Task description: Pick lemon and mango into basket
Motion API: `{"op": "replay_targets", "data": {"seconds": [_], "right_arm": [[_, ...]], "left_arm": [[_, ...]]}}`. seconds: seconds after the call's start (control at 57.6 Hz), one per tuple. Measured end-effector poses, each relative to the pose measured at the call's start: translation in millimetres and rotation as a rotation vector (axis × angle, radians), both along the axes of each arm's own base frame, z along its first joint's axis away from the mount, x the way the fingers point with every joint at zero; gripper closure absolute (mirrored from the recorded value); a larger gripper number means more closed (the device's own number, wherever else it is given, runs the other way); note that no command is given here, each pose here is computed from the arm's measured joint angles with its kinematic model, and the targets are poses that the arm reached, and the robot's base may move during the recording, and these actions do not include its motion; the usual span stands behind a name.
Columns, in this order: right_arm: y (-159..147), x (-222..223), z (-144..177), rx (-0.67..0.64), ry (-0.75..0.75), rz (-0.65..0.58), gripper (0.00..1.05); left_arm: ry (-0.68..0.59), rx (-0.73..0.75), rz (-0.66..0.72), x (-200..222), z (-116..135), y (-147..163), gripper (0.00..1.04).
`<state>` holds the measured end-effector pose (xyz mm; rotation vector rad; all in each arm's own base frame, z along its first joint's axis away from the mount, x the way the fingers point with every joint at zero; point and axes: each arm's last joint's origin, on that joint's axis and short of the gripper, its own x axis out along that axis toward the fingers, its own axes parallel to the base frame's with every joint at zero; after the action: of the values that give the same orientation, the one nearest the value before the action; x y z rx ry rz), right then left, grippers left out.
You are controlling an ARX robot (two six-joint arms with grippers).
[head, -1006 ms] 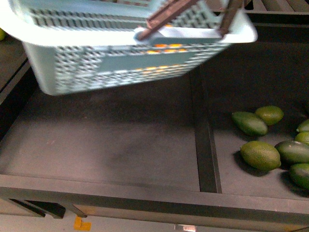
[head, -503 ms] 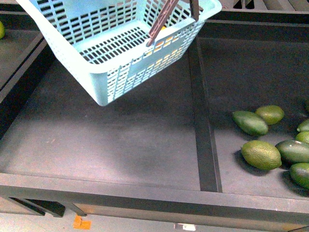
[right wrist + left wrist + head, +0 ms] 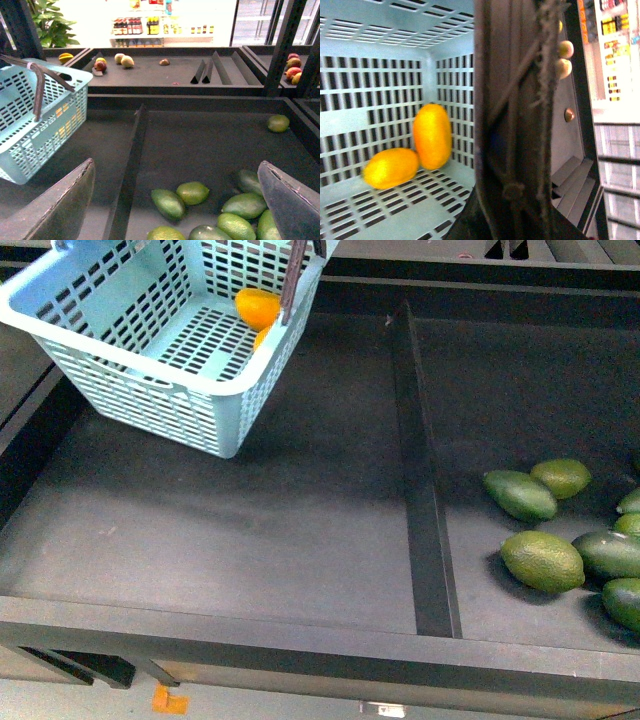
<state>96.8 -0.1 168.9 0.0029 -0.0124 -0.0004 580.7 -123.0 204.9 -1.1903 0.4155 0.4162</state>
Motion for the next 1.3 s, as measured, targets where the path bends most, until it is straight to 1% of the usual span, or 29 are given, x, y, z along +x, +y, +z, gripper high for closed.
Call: {"op": "replay_targets", "data": {"seconds": [0.035, 0.174, 0.191, 0.538, 0.555, 0.573, 0.625, 0.642, 0.659, 0.677, 0.694, 0.711, 0.781, 0.833, 0.85, 0.868, 0.885, 0.92, 0.937, 0.972, 0.989, 1.024, 1.093, 1.18, 1.267, 1.301], "right_arm": [[0, 0, 0, 0.0, 0.0, 0.0, 0.09], [0, 0, 0, 0.0, 0.0, 0.0, 0.09], [0, 0, 0, 0.0, 0.0, 0.0, 0.09], [0, 0, 0, 0.0, 0.0, 0.0, 0.09], [0, 0, 0, 0.0, 0.0, 0.0, 0.09], [0, 0, 0, 0.0, 0.0, 0.0, 0.09], [0, 0, 0, 0.0, 0.0, 0.0, 0.09], [0, 0, 0, 0.0, 0.0, 0.0, 0.09], [0, 0, 0, 0.0, 0.0, 0.0, 0.09], [0, 0, 0, 0.0, 0.0, 0.0, 0.09], [0, 0, 0, 0.0, 0.0, 0.0, 0.09], [0, 0, 0, 0.0, 0.0, 0.0, 0.09], [0, 0, 0, 0.0, 0.0, 0.0, 0.09], [0, 0, 0, 0.0, 0.0, 0.0, 0.09], [0, 0, 0, 0.0, 0.0, 0.0, 0.09], [0, 0, 0, 0.0, 0.0, 0.0, 0.09], [0, 0, 0, 0.0, 0.0, 0.0, 0.09], [0, 0, 0, 0.0, 0.0, 0.0, 0.09], [0, 0, 0, 0.0, 0.0, 0.0, 0.09], [0, 0, 0, 0.0, 0.0, 0.0, 0.09], [0, 0, 0, 0.0, 0.0, 0.0, 0.09], [0, 0, 0, 0.0, 0.0, 0.0, 0.09], [0, 0, 0, 0.0, 0.0, 0.0, 0.09], [0, 0, 0, 0.0, 0.0, 0.0, 0.09], [0, 0, 0, 0.0, 0.0, 0.0, 0.09], [0, 0, 0, 0.0, 0.0, 0.0, 0.09]], "left_arm": [[0.009, -0.046, 0.045, 1, -7, 0, 1.0], [0.08, -0.1, 0.1, -1, -30, -7, 1.0], [0.087, -0.124, 0.133, -2, -33, -8, 1.0], [0.12, -0.185, 0.175, -5, -35, -11, 1.0], [0.12, -0.189, 0.173, -5, -35, -11, 0.98], [0.12, -0.189, 0.173, -5, -35, -11, 0.98], [0.126, -0.189, 0.172, -6, -36, -11, 0.86], [0.126, -0.189, 0.172, -6, -36, -11, 0.86], [0.128, -0.188, 0.17, -6, -36, -12, 0.82], [0.129, -0.188, 0.167, -6, -35, -12, 0.74], [0.129, -0.188, 0.167, -6, -35, -12, 0.74], [0.131, -0.189, 0.164, -6, -35, -12, 0.71], [0.148, -0.172, 0.155, -8, -36, -13, 0.54], [0.158, -0.163, 0.155, -8, -36, -12, 0.44], [0.159, -0.156, 0.153, -9, -35, -12, 0.4], [0.159, -0.148, 0.155, -9, -33, -12, 0.32], [0.159, -0.148, 0.155, -9, -33, -12, 0.32], [0.157, -0.136, 0.155, -11, -28, -12, 0.25], [0.157, -0.136, 0.155, -11, -28, -12, 0.25], [0.152, -0.123, 0.156, -12, -21, -11, 0.17], [0.151, -0.116, 0.159, -13, -17, -10, 0.09], [0.142, -0.097, 0.167, -15, -10, -9, 0.05], [0.12, -0.055, 0.193, -22, 8, -5, 0.08], [0.155, 0.002, 0.196, -43, 32, 1, 0.07], [0.141, 0.043, 0.206, -65, 57, 8, 0.07], [0.14, 0.054, 0.206, -72, 63, 9, 0.07]]}}
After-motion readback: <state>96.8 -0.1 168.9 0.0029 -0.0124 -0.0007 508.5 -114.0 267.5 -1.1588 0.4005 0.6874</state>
